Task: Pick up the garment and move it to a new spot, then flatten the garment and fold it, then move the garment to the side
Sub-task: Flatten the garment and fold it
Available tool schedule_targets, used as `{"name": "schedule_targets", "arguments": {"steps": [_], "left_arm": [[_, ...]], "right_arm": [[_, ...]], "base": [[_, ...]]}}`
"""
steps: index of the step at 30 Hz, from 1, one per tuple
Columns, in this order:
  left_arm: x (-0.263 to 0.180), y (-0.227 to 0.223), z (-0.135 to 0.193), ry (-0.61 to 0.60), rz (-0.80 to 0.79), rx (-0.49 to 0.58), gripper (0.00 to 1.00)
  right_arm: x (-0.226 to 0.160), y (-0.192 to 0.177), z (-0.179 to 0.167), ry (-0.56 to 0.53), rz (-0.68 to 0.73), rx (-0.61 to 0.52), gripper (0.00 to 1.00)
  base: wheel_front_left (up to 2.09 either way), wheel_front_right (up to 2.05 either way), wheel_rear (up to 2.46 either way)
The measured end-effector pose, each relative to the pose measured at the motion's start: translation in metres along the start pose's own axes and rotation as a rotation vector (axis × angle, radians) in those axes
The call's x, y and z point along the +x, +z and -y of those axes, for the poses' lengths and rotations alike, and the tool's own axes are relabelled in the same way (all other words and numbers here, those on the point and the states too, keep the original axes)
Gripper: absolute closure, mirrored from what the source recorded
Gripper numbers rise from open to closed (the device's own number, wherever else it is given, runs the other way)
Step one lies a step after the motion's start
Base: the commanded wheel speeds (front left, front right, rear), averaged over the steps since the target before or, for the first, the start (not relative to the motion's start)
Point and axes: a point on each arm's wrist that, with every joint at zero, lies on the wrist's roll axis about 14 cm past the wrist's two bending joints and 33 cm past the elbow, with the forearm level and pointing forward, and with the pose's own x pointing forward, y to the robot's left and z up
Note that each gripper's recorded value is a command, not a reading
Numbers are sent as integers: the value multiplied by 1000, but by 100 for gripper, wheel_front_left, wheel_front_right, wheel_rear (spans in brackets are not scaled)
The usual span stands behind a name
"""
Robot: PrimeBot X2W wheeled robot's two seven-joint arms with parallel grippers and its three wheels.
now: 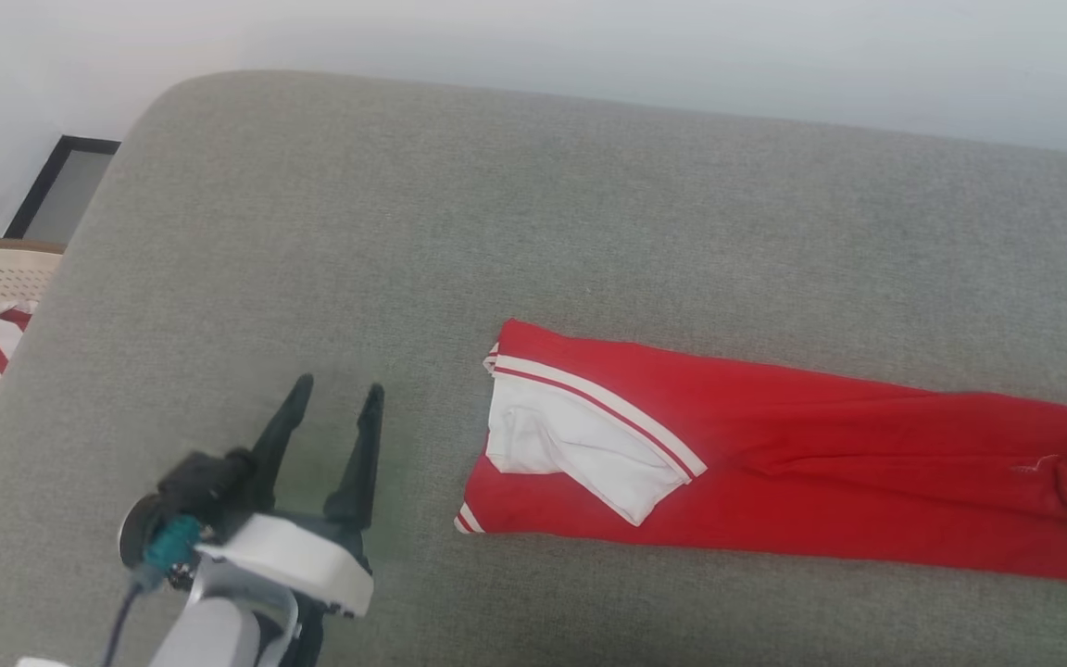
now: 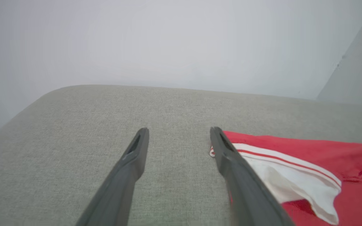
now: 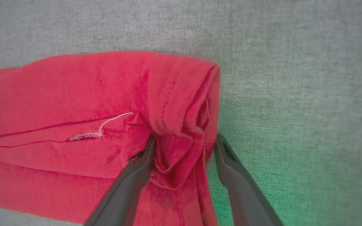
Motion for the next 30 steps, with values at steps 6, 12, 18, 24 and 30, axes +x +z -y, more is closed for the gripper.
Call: {"name": "schedule_targets", "arguments": {"steps": [6, 12, 18, 24, 30], "left_arm": [[0, -6, -4, 30, -6, 53, 0], [5, -15, 2, 19, -20, 51, 0], [16, -22, 15, -14, -30, 47, 0], [26, -25, 20, -28, -33, 46, 0], [26, -24, 21, -25, -28, 36, 0]], "right_arm": [[1, 2, -1, 4, 30, 32, 100], [-16, 13, 24, -48, 117, 75, 100], [-73, 42, 108, -253, 285, 145, 100], [-134, 50, 179, -461, 382, 185, 100], [-125, 54, 154, -385, 380, 124, 100]], "base": [[0, 0, 0], [0, 0, 0], [0, 0, 0], [0, 0, 0], [0, 0, 0]]}}
